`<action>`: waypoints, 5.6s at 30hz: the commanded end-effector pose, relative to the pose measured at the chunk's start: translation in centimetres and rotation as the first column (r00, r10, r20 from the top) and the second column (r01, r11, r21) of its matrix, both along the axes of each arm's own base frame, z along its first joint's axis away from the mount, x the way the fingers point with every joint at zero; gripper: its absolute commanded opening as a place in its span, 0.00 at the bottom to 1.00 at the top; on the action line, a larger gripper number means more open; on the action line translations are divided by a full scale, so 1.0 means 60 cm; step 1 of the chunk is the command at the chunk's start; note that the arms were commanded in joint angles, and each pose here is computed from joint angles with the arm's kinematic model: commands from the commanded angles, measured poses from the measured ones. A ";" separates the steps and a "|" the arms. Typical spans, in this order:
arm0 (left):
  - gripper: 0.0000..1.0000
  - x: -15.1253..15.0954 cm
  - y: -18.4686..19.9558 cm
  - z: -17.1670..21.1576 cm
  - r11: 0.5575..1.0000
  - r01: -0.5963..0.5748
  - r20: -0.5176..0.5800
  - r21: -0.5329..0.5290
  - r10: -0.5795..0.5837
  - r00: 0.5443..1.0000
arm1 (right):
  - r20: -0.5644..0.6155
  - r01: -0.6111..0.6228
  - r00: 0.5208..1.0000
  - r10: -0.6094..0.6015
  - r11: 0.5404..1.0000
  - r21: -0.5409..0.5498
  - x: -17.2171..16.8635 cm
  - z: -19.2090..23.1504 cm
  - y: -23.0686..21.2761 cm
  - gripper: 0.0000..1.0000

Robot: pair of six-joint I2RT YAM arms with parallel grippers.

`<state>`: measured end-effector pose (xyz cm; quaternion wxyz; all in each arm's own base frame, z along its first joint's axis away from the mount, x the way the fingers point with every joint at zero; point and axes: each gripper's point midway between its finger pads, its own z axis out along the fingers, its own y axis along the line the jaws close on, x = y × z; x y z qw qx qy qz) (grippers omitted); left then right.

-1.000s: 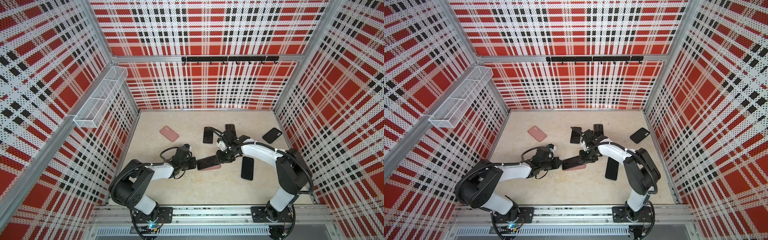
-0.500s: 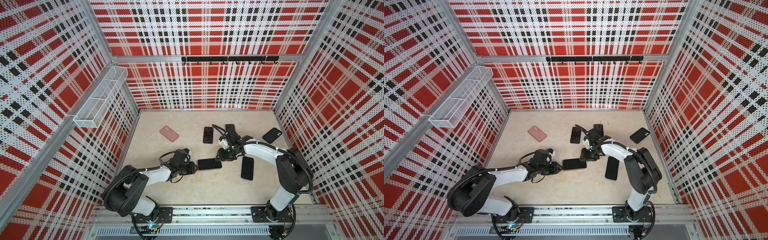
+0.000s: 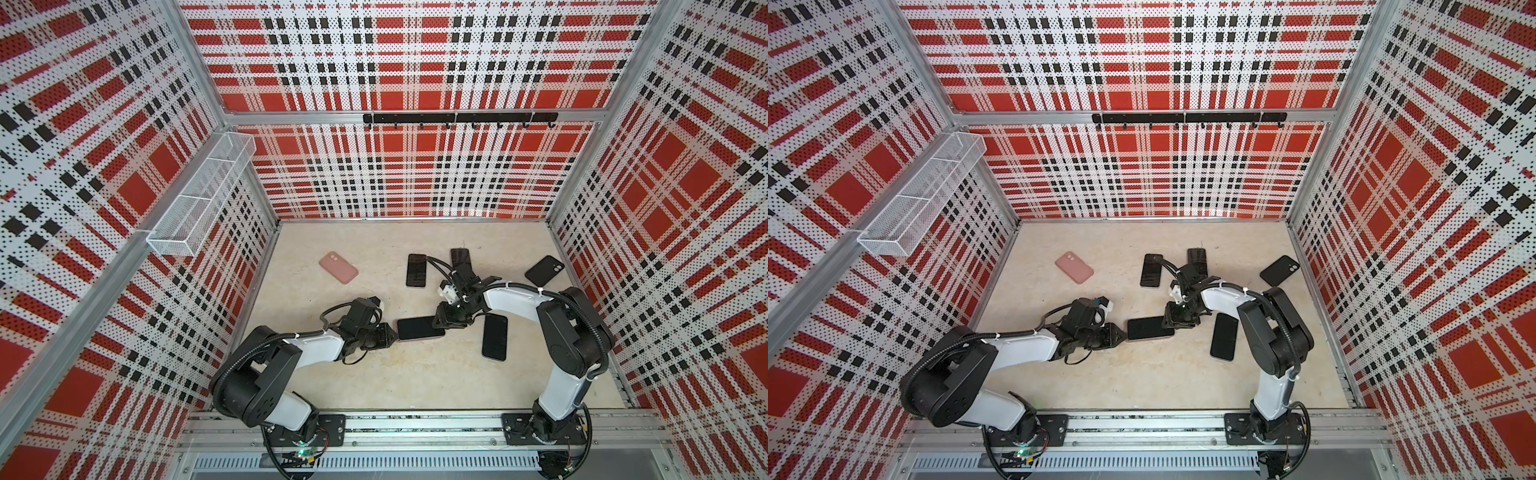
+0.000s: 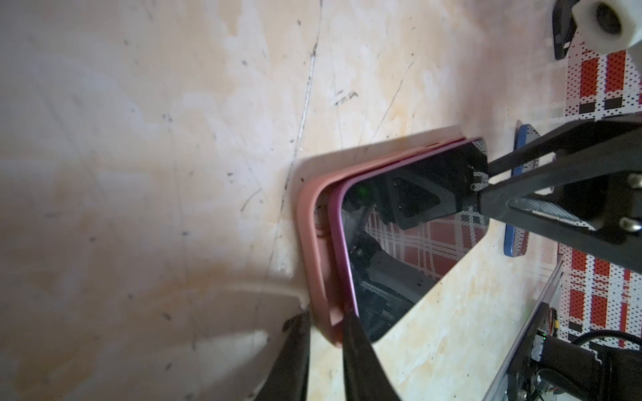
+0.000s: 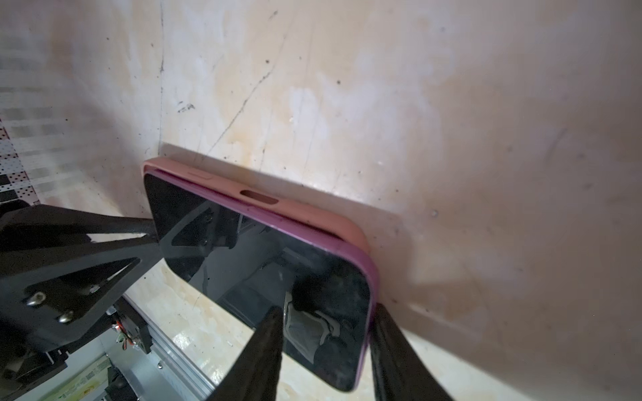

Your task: Put the phone into the phone case

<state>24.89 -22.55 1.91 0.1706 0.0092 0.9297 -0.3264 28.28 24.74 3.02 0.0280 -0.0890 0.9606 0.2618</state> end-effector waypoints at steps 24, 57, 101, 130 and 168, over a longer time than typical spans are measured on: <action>0.17 -0.017 0.005 -0.055 0.996 0.031 -0.091 0.088 -0.023 0.996 | 0.116 -0.064 0.993 0.033 0.958 0.280 0.008 0.135 0.070 0.31; 0.30 -0.010 -0.020 0.032 0.961 -0.141 -0.044 -0.240 0.134 0.990 | 0.062 0.116 0.990 -0.124 0.985 0.129 -0.018 0.037 0.025 0.15; 0.27 0.025 0.004 -0.062 0.982 -0.072 -0.015 0.172 0.076 0.997 | 0.065 0.024 0.998 -0.009 0.972 -0.233 -0.025 0.020 -0.040 0.41; 0.29 -0.011 -0.033 -0.040 0.998 -0.052 -0.061 0.036 0.054 0.997 | 0.000 0.012 1.000 -0.012 0.992 -0.122 -0.048 0.004 -0.010 0.26; 0.27 -0.030 -0.018 -0.044 0.992 -0.005 -0.056 0.126 0.012 0.998 | -0.010 0.020 1.000 -0.022 0.984 -0.175 -0.062 -0.001 -0.039 0.22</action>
